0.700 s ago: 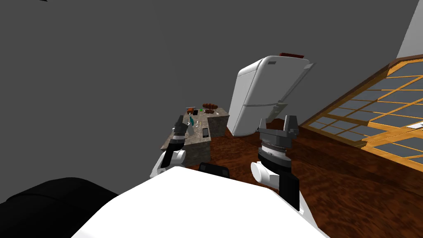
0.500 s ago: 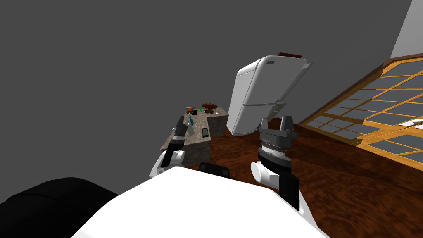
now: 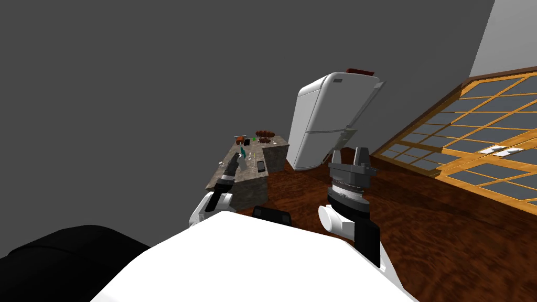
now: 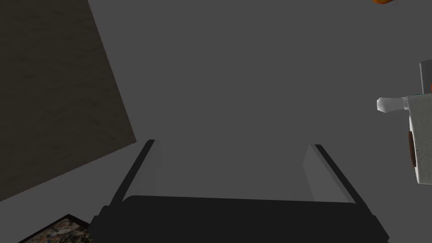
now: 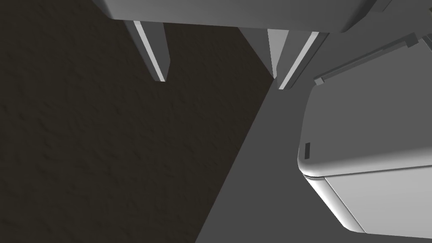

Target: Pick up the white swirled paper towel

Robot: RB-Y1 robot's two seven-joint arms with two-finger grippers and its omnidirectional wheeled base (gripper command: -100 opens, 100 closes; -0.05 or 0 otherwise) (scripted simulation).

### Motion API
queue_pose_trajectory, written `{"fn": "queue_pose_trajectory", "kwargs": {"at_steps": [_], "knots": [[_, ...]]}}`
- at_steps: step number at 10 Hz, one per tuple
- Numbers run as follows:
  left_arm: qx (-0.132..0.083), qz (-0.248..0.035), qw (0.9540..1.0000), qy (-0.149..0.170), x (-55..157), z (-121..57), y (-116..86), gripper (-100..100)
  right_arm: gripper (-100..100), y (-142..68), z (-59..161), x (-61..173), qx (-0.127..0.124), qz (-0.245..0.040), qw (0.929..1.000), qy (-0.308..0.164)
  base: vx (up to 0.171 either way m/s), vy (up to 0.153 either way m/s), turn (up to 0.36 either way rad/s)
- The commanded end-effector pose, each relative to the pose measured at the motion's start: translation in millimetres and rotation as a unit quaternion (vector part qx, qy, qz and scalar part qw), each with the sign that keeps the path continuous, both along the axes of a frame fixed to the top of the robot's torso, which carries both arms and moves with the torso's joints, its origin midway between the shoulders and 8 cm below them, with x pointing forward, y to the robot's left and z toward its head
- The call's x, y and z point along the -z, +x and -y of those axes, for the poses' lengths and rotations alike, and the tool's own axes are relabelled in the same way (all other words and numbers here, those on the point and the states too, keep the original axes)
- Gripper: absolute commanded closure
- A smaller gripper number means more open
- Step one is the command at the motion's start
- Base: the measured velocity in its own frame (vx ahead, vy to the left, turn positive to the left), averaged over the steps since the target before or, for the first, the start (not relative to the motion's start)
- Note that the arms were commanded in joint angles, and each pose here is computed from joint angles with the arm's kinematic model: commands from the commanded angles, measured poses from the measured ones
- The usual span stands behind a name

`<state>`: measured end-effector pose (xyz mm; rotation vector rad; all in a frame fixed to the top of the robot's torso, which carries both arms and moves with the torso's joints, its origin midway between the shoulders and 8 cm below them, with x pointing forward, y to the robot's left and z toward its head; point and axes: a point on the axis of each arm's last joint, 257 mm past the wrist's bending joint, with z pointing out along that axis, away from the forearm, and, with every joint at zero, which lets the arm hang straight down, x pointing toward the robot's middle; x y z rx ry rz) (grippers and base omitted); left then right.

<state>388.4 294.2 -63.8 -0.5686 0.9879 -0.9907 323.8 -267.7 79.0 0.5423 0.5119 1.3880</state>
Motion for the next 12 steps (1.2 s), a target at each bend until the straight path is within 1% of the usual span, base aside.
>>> {"fn": "queue_pose_trajectory", "kwargs": {"at_steps": [1,3,6,9,12], "knots": [[-0.008,-0.015,0.9994,0.031,13.9,-4.4,4.7,-100,0,0.0,0.0,0.0,0.000,0.000,1.0000,0.000,-0.062,0.024,-0.052],[-0.017,-0.034,0.9970,0.068,32.2,-9.1,8.7,-100,0,0.0,0.0,0.0,0.000,0.000,1.0000,0.000,-0.051,0.032,-0.058],[-0.030,-0.062,0.9898,0.125,60.2,-17.2,14.0,-100,0,0.0,0.0,0.0,0.000,0.000,1.0000,0.000,-0.046,0.033,-0.061],[-0.042,-0.087,0.9790,0.179,87.0,-25.8,18.5,-100,0,0.0,0.0,0.0,0.000,0.000,1.0000,0.000,-0.032,0.033,-0.059],[-0.052,-0.111,0.9653,0.231,112.2,-34.3,22.3,-100,0,0.0,0.0,0.0,0.000,0.000,1.0000,0.000,-0.019,0.031,-0.065]]}}
